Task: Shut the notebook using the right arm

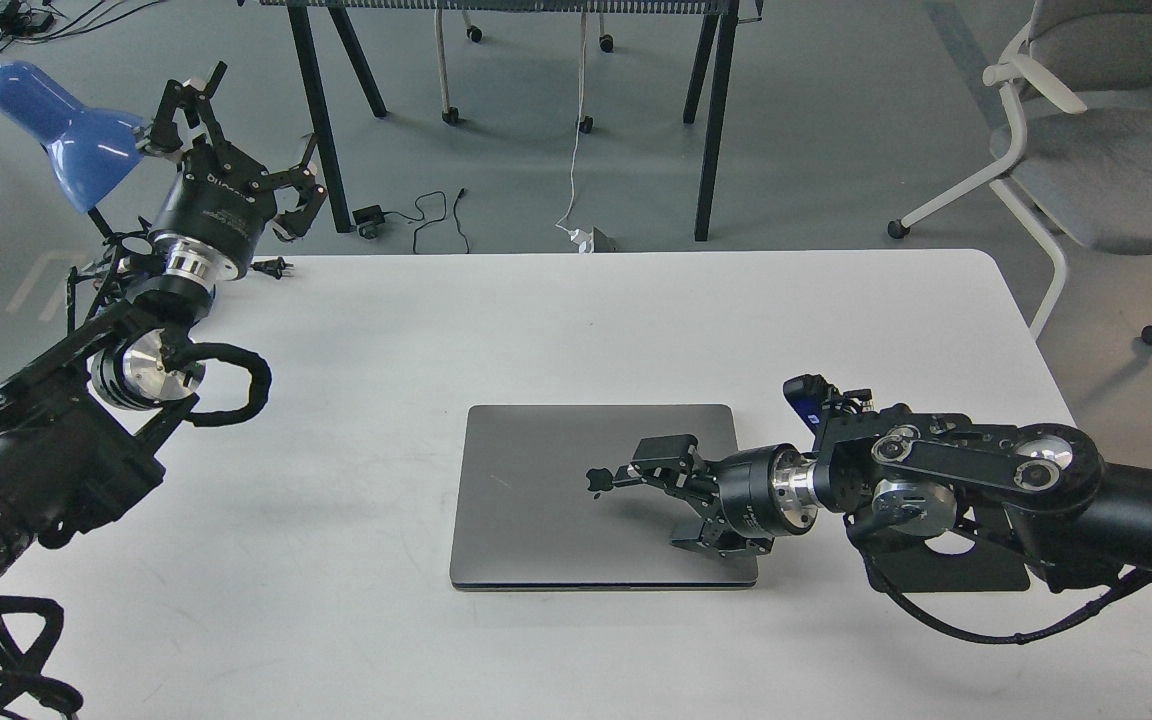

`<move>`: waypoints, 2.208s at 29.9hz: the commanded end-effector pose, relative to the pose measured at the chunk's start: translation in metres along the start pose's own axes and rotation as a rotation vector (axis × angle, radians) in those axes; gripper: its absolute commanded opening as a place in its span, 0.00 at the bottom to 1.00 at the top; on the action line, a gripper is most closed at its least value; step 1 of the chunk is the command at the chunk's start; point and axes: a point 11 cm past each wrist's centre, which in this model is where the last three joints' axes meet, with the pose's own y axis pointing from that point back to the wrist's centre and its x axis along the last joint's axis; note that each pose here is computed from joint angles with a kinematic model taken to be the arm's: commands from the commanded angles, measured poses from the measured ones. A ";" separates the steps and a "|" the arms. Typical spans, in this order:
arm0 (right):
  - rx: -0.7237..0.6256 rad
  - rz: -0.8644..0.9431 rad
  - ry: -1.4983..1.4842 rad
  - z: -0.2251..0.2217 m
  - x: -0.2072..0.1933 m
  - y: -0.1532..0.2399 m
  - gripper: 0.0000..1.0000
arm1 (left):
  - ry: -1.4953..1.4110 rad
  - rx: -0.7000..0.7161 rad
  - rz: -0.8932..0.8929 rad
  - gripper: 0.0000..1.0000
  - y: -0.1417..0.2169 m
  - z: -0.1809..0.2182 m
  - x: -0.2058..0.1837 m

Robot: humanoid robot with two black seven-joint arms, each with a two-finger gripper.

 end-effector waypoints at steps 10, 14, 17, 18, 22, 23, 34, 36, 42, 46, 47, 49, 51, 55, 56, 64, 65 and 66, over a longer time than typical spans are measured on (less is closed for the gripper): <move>0.567 0.346 -0.189 -0.141 0.121 0.099 1.00 | 0.001 0.000 0.000 1.00 0.000 0.000 0.000; 0.773 0.375 -0.372 -0.158 0.143 0.119 1.00 | 0.001 0.000 0.000 1.00 0.000 0.000 0.000; 0.910 0.372 -0.516 -0.154 0.154 0.134 1.00 | 0.001 -0.001 -0.001 1.00 -0.001 0.000 -0.001; 0.944 0.366 -0.550 -0.153 0.155 0.136 1.00 | 0.001 0.000 0.000 1.00 0.000 0.000 0.000; 1.046 0.336 -0.670 -0.140 0.156 0.136 1.00 | 0.001 -0.002 -0.001 1.00 -0.001 0.000 -0.001; 1.067 0.328 -0.694 -0.134 0.157 0.137 1.00 | 0.001 -0.001 0.000 1.00 0.000 0.000 0.000; 1.257 0.239 -0.884 -0.104 0.157 0.146 1.00 | 0.001 -0.001 -0.001 1.00 -0.001 0.000 -0.001; 1.271 0.240 -0.909 -0.102 0.157 0.144 1.00 | 0.001 -0.001 0.000 1.00 0.000 0.000 0.000; 1.264 0.237 -0.965 -0.091 0.151 0.130 1.00 | 0.001 -0.001 0.000 1.00 0.000 0.000 0.000; 1.285 0.230 -0.993 -0.090 0.150 0.127 1.00 | 0.001 -0.001 0.000 1.00 0.000 0.000 0.000; 1.290 0.226 -0.997 -0.091 0.150 0.127 1.00 | 0.001 -0.001 0.000 1.00 0.000 0.000 0.000; 1.295 0.221 -1.003 -0.092 0.149 0.125 1.00 | 0.001 -0.001 0.000 1.00 0.000 0.000 0.000; 1.296 0.219 -1.006 -0.092 0.148 0.124 1.00 | 0.001 -0.001 0.000 1.00 0.000 0.000 0.000; 1.292 0.221 -1.009 -0.091 0.148 0.123 1.00 | 0.001 -0.001 0.000 1.00 0.000 0.000 0.000; 1.290 0.221 -1.010 -0.090 0.148 0.122 1.00 | 0.001 -0.001 0.000 1.00 0.000 0.000 0.000; 1.193 0.260 -1.014 -0.084 0.145 0.108 1.00 | 0.000 -0.001 0.001 1.00 0.000 0.001 0.000; 1.185 0.265 -1.017 -0.083 0.145 0.106 1.00 | 0.001 -0.001 0.000 1.00 0.000 0.000 0.000; 1.178 0.269 -1.017 -0.083 0.145 0.106 1.00 | 0.001 -0.001 0.000 1.00 0.000 0.000 0.000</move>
